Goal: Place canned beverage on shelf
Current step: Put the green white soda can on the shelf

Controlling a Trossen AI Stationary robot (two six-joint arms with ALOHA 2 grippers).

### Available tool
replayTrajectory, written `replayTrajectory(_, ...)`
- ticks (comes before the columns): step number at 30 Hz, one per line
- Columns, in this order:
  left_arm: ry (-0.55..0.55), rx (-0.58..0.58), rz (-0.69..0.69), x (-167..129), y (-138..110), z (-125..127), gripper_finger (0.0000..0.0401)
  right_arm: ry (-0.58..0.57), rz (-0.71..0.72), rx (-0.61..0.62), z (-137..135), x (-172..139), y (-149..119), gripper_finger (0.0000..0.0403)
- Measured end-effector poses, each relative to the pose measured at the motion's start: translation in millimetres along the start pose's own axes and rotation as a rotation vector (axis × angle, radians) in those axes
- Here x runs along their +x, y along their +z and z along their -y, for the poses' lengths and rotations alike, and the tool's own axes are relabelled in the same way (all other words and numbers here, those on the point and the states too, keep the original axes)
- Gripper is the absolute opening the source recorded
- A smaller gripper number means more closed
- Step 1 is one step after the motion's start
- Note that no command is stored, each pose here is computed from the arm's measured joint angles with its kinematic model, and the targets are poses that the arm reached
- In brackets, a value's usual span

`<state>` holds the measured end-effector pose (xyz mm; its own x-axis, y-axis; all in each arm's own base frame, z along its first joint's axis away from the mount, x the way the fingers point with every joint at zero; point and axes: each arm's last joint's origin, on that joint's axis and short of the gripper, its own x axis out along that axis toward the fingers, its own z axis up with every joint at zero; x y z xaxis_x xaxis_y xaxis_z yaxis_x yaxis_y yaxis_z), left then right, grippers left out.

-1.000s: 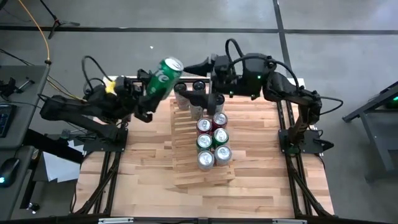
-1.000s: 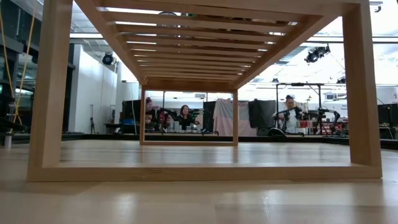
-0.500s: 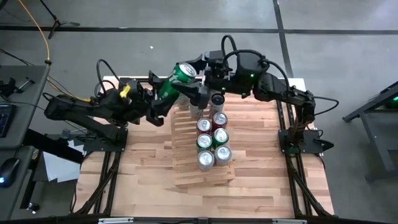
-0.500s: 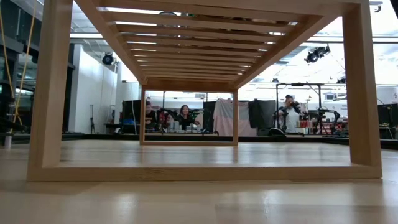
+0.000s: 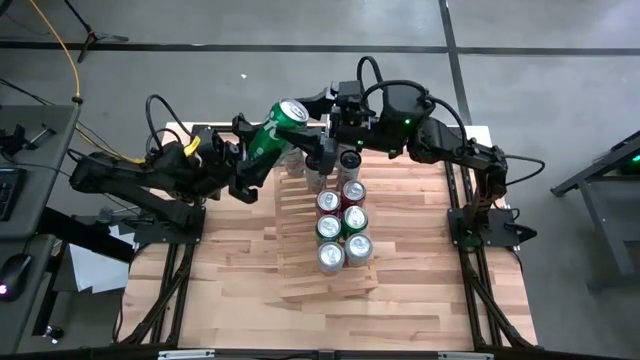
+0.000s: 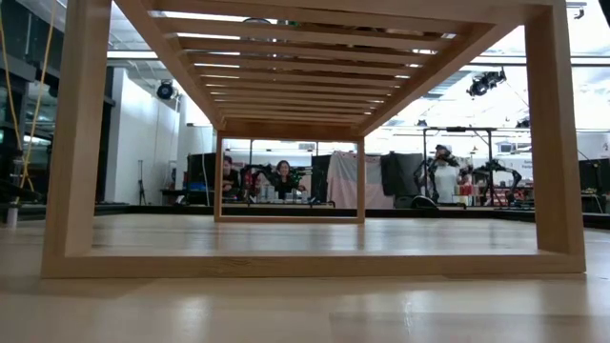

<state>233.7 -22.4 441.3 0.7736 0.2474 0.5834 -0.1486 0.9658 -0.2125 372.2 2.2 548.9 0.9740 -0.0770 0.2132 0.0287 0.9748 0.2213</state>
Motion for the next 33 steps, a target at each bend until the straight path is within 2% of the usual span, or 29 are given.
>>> replayTrajectory(5, -0.001, 0.006, -0.023, -0.8, 0.4, -0.4, 0.0294, -0.005, -0.004, -0.008, -0.1, -0.4, -0.1, 0.0289)
replayTrajectory(9, 0.001, 0.042, -0.129, -9.0, 5.4, -3.9, 0.0364, -0.017, -0.047, -0.064, 0.2, -5.1, -0.2, 0.0289)
replayTrajectory(11, 0.018, 0.061, -0.178, -16.3, 12.7, -7.1, 0.0385, -0.025, -0.054, -0.084, 0.1, -10.9, 4.6, 0.0289)
replayTrajectory(15, 0.033, 0.07, -0.237, -34.4, 33.1, -14.5, 0.0383, -0.021, -0.092, -0.101, -2.3, -23.1, 11.3, 0.0289)
replayTrajectory(18, 0.037, 0.054, -0.246, -49.0, 50.7, -20.1, 0.0382, -0.015, -0.166, -0.136, -5.5, -24.2, 3.4, 0.0289)
replayTrajectory(24, 0.104, 0.024, -0.223, -74.7, 80.5, -31.8, 0.0386, 0.013, -0.314, -0.159, -14.5, -20.0, -25.5, 0.0289)
replayTrajectory(27, 0.112, -0.016, -0.206, -81.8, 88.7, -34.7, 0.0387, 0.053, -0.4, -0.132, -16.9, -10.8, -56.9, 0.0289)
replayTrajectory(33, 0.109, -0.025, -0.206, -84.7, 91.2, -35.6, 0.0387, 0.09, -0.481, -0.074, -19.9, 2.7, -122.2, 0.0289)
